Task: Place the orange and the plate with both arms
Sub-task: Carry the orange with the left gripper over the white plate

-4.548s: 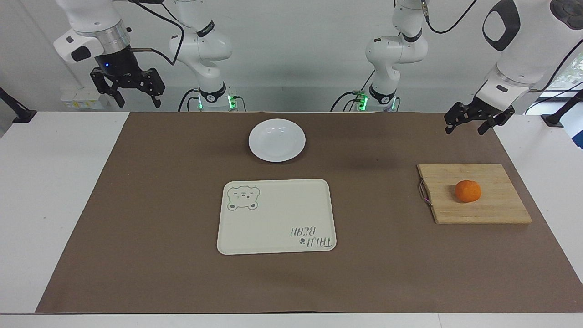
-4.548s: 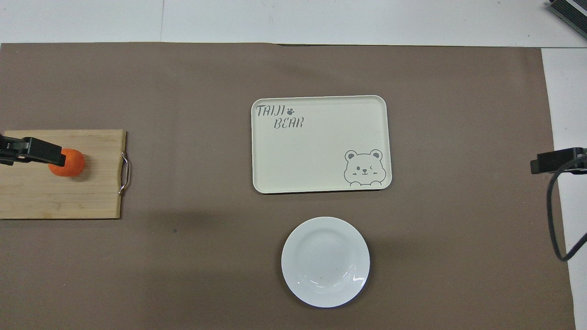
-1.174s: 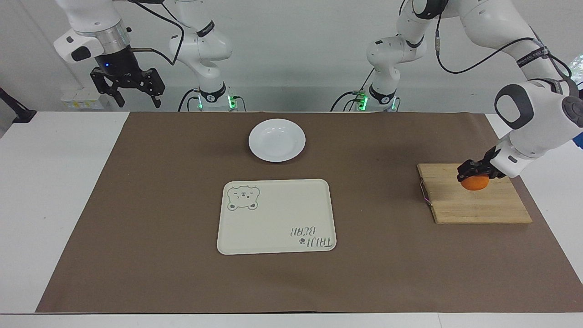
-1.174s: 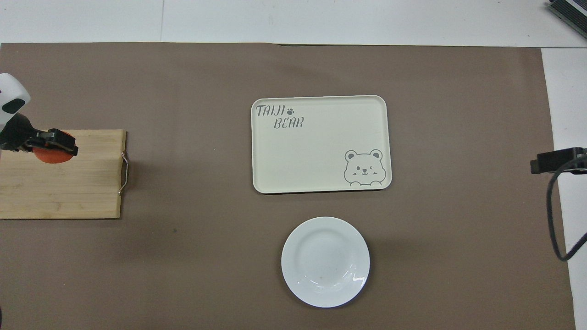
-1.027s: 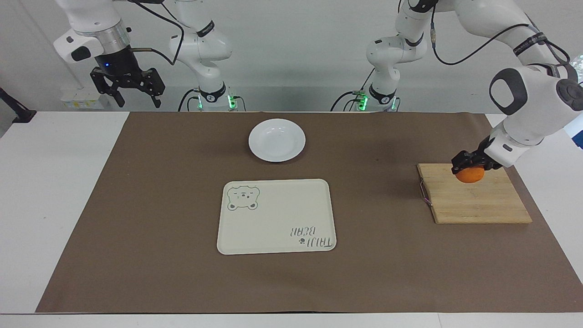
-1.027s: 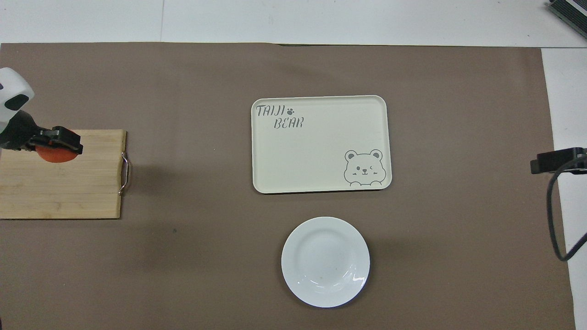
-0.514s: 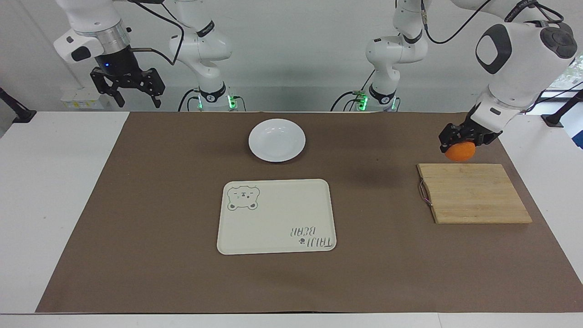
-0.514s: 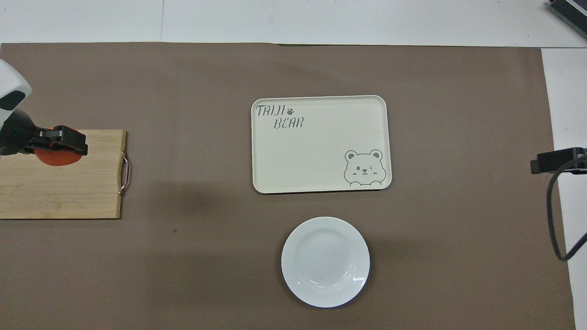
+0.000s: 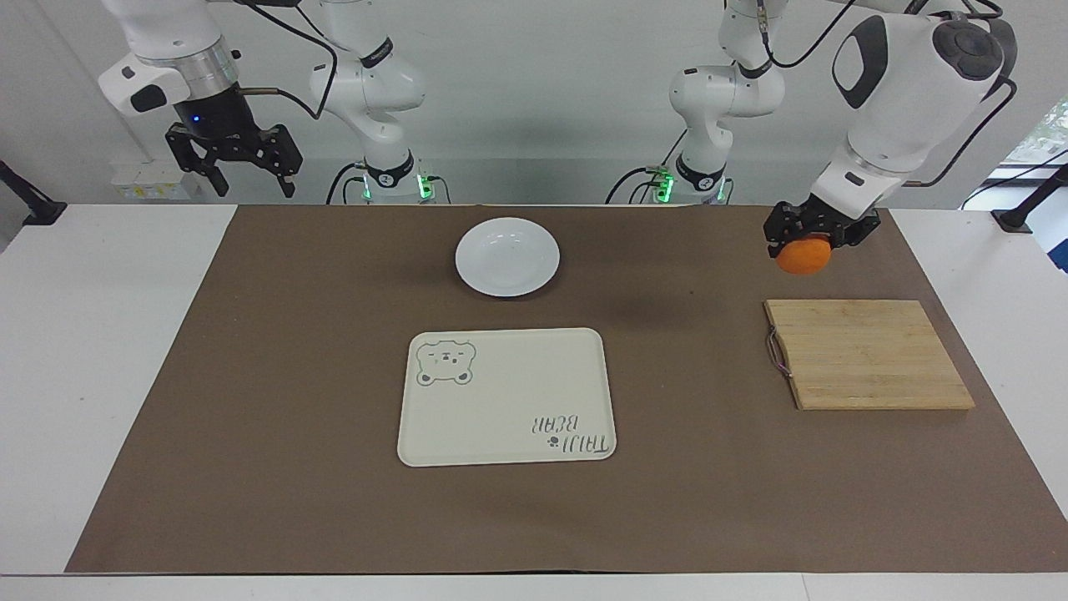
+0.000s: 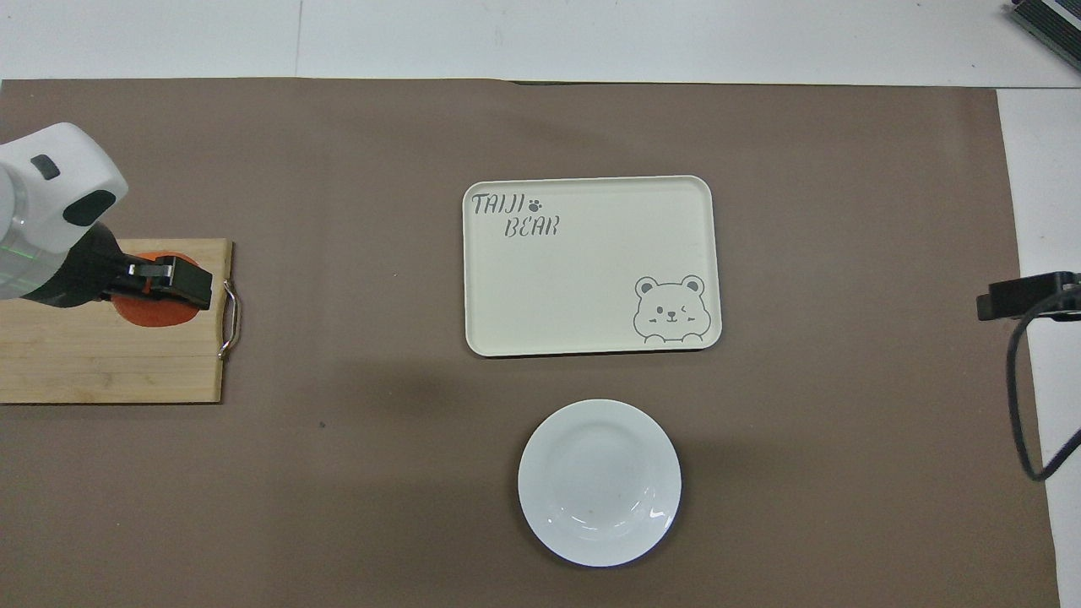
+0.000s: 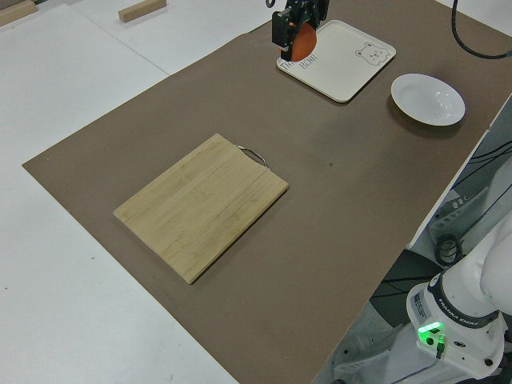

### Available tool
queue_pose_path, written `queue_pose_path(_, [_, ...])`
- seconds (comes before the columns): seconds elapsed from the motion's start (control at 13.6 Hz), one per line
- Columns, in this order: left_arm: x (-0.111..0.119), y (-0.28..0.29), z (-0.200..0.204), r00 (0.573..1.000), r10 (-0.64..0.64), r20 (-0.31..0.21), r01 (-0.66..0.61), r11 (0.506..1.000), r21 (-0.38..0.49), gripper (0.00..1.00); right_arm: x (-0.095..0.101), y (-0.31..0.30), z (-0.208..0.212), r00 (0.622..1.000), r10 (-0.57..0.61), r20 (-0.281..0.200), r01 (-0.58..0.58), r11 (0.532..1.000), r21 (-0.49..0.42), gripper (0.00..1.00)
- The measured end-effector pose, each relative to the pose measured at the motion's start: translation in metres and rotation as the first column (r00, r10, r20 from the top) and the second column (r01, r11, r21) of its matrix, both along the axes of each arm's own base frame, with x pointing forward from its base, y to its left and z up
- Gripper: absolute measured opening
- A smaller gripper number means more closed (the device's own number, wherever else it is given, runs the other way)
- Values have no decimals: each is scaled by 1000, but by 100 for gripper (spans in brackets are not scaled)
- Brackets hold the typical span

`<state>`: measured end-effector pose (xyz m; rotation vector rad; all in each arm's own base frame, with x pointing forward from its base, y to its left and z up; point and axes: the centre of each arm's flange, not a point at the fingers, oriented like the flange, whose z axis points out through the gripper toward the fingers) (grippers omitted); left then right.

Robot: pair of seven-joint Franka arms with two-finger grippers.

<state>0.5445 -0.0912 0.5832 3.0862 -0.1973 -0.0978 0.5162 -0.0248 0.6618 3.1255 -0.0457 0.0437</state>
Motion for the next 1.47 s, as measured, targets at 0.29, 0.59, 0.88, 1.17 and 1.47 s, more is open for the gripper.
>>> queue_pose_path(0.29, [-24,-67,13,990,-143,15,143,990,-1,76,0,0,0,1000,0,0,0,1000,0,100])
queue_pose_path(0.59, [-52,-139,13,952,-306,14,306,952,-3,76,0,0,0,1000,0,0,0,1000,0,100])
queue_pose_path(0.88, [-85,-216,-16,876,-479,51,480,877,-9,76,0,0,0,1000,0,0,0,1000,0,100])
queue_pose_path(1.17, [-124,-280,-77,815,-572,95,576,818,-12,76,0,0,0,1000,0,0,0,1000,0,100])
queue_pose_path(1.47, [-180,-343,-139,858,-502,110,508,861,-28,76,0,0,0,1000,0,0,0,1000,0,100])
